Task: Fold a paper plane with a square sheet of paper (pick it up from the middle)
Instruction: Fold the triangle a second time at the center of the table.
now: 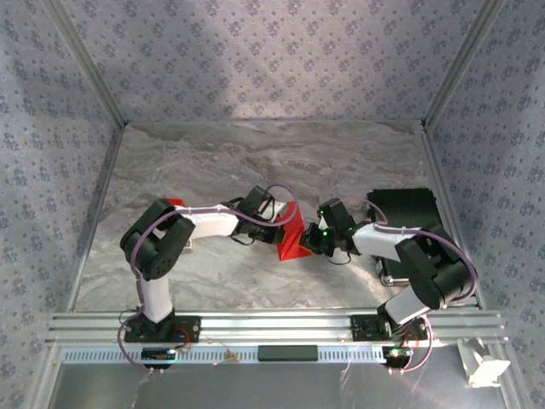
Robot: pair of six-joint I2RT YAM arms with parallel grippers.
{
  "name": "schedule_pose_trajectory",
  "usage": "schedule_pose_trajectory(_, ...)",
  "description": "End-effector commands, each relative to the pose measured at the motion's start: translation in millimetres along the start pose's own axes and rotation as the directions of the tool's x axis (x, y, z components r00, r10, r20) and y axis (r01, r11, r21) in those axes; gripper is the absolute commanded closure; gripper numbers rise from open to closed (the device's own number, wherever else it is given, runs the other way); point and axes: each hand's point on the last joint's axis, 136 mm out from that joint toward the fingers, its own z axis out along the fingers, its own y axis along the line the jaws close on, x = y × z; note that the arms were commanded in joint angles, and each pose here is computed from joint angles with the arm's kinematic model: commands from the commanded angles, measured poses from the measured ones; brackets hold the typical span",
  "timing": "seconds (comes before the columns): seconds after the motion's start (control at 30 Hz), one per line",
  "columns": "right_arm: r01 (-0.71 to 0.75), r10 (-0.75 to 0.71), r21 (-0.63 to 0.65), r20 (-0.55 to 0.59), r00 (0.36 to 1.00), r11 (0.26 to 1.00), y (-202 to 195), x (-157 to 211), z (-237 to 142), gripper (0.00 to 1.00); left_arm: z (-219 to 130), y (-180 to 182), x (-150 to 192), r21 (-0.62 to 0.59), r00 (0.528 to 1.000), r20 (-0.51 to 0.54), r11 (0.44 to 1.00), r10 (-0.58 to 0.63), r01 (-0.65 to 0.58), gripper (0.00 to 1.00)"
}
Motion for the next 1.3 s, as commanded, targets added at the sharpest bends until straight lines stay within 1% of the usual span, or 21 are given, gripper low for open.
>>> schedule_pose_trajectory(0.0, 0.047, -0.048, -0.026, -0.018, 0.999, 0.999, 14.2, 2.5, -2.0, 0.88, 4.3, -2.6, 11.4, 0.049, 0.999, -0.032, 0.998, -0.036, 0.037, 1.00)
schedule_pose_trajectory(0.1, 0.039, -0.040, -0.019, -0.032, 0.999, 0.999, 13.1, 4.9, 3.4, 0.88, 2.2, -4.6, 9.7, 0.055, 0.999, -0.022, 0.998, -0.037, 0.038, 1.00)
schedule_pose_trajectory(0.3, -0.006, 0.010, 0.066, -0.051, 0.999, 0.998, -10.8, 10.2, 9.7, 0.90, -5.5, -9.2, -3.6, 0.053, 1.000, 0.004, 0.998, -0.018, 0.018, 1.00)
schedule_pose_trajectory(0.4, -0.022, 0.026, 0.085, -0.047, 0.999, 0.996, -18.6, 11.6, 8.6, 0.90, -9.9, -11.2, -11.3, 0.048, 1.000, 0.028, 0.999, -0.011, 0.009, 1.00)
schedule_pose_trajectory(0.57, -0.025, 0.028, 0.084, -0.040, 0.999, 0.996, -19.3, 9.9, 6.9, 0.90, -12.4, -7.4, -14.9, 0.020, 0.999, 0.045, 1.000, 0.000, -0.001, 1.00)
schedule_pose_trajectory(0.97, -0.026, 0.031, 0.098, -0.048, 0.998, 0.995, -23.3, 11.8, 9.0, 0.90, -18.1, -5.4, -17.1, 0.015, 0.998, 0.066, 1.000, -0.007, 0.006, 1.00)
schedule_pose_trajectory(1.27, -0.029, 0.034, 0.099, -0.052, 0.998, 0.995, -24.5, 11.8, 9.7, 0.91, -15.9, 1.1, -14.1, -0.002, 0.999, 0.052, 1.000, -0.012, 0.013, 1.00)
